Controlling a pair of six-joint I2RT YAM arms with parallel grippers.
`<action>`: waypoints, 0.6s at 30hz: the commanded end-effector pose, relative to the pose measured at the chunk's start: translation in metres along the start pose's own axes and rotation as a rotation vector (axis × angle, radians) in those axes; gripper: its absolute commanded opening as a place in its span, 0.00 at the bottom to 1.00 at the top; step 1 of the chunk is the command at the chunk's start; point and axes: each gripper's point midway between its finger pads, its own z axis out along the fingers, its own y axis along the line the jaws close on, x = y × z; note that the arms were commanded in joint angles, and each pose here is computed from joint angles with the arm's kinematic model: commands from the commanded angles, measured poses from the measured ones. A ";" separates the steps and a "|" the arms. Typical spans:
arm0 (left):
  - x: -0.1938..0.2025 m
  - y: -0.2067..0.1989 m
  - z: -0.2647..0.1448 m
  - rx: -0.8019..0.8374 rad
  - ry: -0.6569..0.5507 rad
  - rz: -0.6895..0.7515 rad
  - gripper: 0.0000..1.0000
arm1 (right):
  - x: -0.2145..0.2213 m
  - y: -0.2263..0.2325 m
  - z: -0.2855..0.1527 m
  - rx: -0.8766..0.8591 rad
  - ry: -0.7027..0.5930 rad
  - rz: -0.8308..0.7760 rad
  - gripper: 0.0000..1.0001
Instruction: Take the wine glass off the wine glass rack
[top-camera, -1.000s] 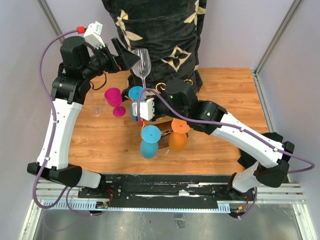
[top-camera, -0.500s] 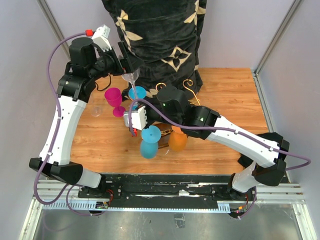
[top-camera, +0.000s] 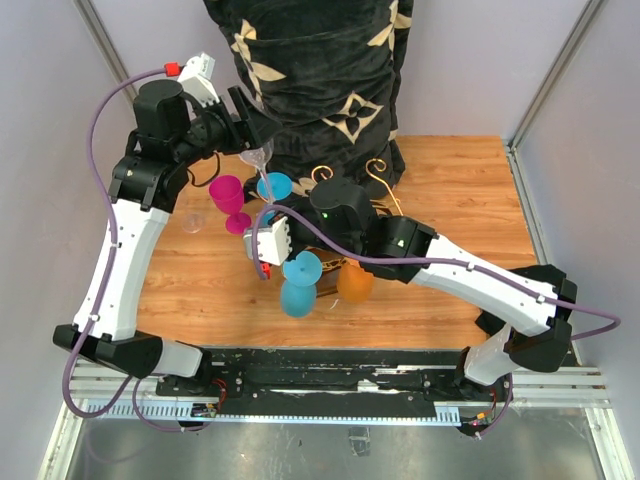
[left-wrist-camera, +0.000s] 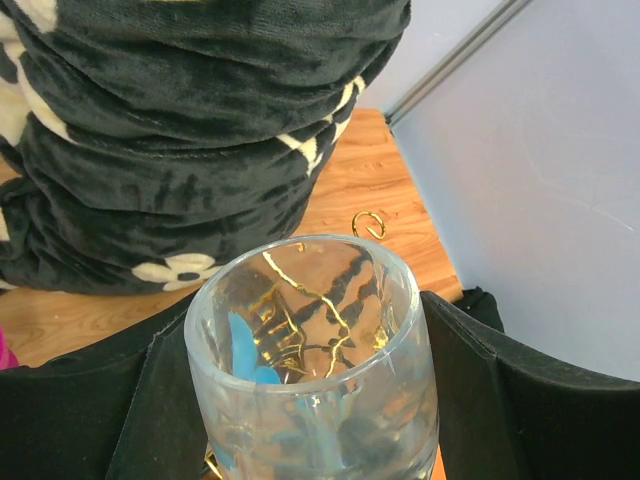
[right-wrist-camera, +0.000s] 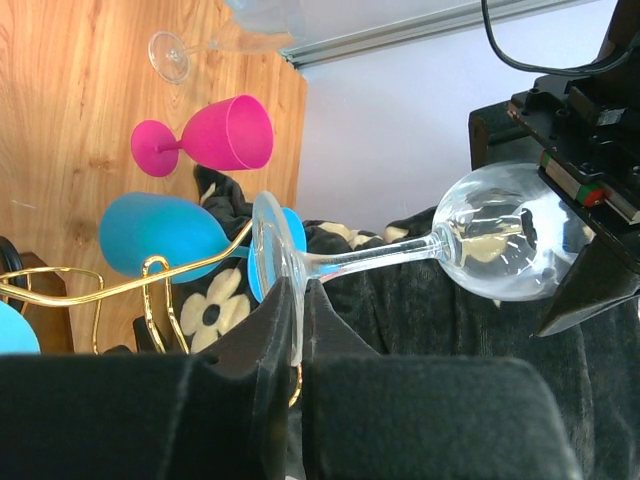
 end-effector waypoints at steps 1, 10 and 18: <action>-0.011 -0.006 -0.018 -0.014 -0.038 0.022 0.50 | -0.002 -0.035 -0.009 0.150 0.020 -0.004 0.01; -0.028 0.003 -0.060 -0.119 -0.173 0.094 0.44 | -0.003 -0.042 -0.016 0.233 -0.011 0.084 0.53; -0.020 0.046 -0.097 -0.345 -0.224 0.182 0.44 | -0.014 -0.064 -0.056 0.347 -0.100 0.222 0.78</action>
